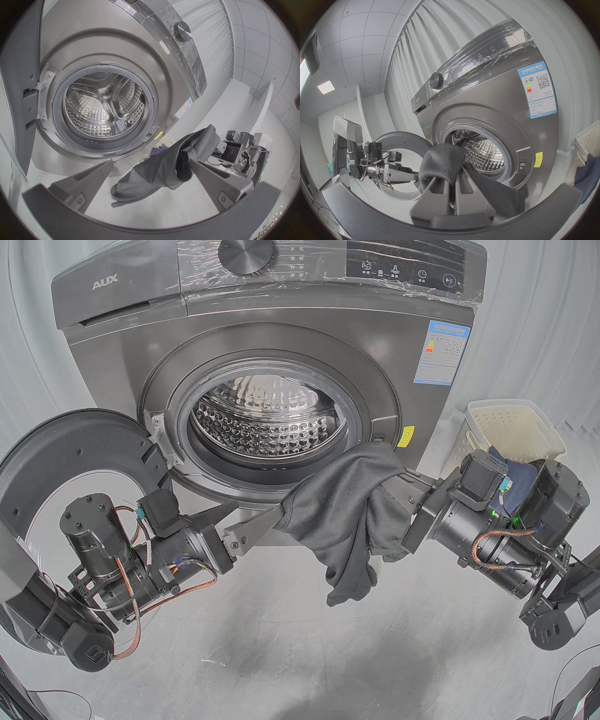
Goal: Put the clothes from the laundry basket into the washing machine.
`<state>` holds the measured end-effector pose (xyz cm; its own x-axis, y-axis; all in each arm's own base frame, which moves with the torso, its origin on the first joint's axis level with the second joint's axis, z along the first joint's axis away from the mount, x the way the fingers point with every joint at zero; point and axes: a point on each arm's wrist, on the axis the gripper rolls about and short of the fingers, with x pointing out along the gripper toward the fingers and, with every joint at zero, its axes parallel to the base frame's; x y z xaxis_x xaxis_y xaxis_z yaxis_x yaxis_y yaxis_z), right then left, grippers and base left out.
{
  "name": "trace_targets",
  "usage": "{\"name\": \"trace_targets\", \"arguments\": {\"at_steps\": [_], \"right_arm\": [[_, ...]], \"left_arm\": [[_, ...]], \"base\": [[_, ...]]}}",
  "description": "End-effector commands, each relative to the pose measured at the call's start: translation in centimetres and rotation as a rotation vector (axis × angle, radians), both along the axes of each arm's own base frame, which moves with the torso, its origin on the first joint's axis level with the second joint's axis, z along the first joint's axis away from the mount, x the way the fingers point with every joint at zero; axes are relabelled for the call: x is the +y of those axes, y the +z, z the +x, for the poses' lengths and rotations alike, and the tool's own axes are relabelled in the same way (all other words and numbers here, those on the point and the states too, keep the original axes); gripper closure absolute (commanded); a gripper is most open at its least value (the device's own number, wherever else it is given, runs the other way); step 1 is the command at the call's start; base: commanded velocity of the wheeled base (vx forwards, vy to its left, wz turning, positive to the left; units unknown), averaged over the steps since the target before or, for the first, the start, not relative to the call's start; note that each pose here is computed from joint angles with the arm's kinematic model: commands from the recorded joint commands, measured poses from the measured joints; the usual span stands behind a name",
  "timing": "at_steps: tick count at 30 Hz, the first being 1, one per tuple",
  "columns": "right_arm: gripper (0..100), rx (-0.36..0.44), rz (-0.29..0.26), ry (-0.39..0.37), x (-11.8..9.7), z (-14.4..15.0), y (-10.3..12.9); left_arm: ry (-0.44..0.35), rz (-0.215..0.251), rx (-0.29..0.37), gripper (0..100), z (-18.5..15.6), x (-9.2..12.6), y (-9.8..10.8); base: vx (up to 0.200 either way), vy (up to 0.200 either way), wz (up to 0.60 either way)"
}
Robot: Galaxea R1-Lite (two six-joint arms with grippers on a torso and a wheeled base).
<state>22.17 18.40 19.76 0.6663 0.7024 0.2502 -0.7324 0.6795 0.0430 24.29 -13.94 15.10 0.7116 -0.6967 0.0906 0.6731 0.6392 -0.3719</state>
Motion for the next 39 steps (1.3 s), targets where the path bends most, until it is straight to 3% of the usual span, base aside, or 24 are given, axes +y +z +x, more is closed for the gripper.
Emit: {"name": "trace_targets", "arguments": {"at_steps": [1, 10, 18, 23, 29, 30, 35, 39], "right_arm": [[100, 0.001, -0.001, -0.001, -0.1, -0.1, -0.1], [100, 0.008, -0.005, -0.010, 0.0, 0.3, -0.3], [100, 0.027, 0.004, -0.019, 0.6, 0.9, -0.7], [100, 0.038, 0.002, -0.026, 1.0, 1.2, -1.0], [100, 0.040, 0.002, -0.020, 1.2, 1.1, -1.0], [100, 0.038, 0.002, -0.018, 1.2, 1.0, -1.0], [100, 0.039, 0.003, -0.020, 1.1, 0.9, -1.0], [100, 0.049, -0.004, -0.020, 1.0, 0.8, -1.3]], "left_arm": [[-0.009, 0.014, 0.021, 0, -0.3, 0.1, -0.9], [-0.106, -0.001, -0.024, 0, -1.7, 0.2, -0.9], [-0.183, 0.001, -0.023, 0, -2.2, -1.8, -1.2], [-0.200, -0.006, -0.032, 0, -1.7, -2.7, -1.1], [-0.181, 0.026, -0.039, 0, 0.7, -4.4, -2.6], [-0.178, 0.031, -0.043, 100, 1.0, -4.5, -2.8], [-0.176, 0.036, -0.045, 100, 2.0, -5.2, -3.4], [-0.136, 0.018, -0.081, 100, 2.7, -5.4, -2.6]], "base": [[0.000, 0.000, 0.00], [0.000, 0.000, 0.00], [0.000, 0.000, 0.00], [0.000, 0.000, 0.00], [0.000, 0.000, 0.00], [0.000, 0.000, 0.00], [0.000, 0.000, 0.00], [0.000, 0.000, 0.00]]}}
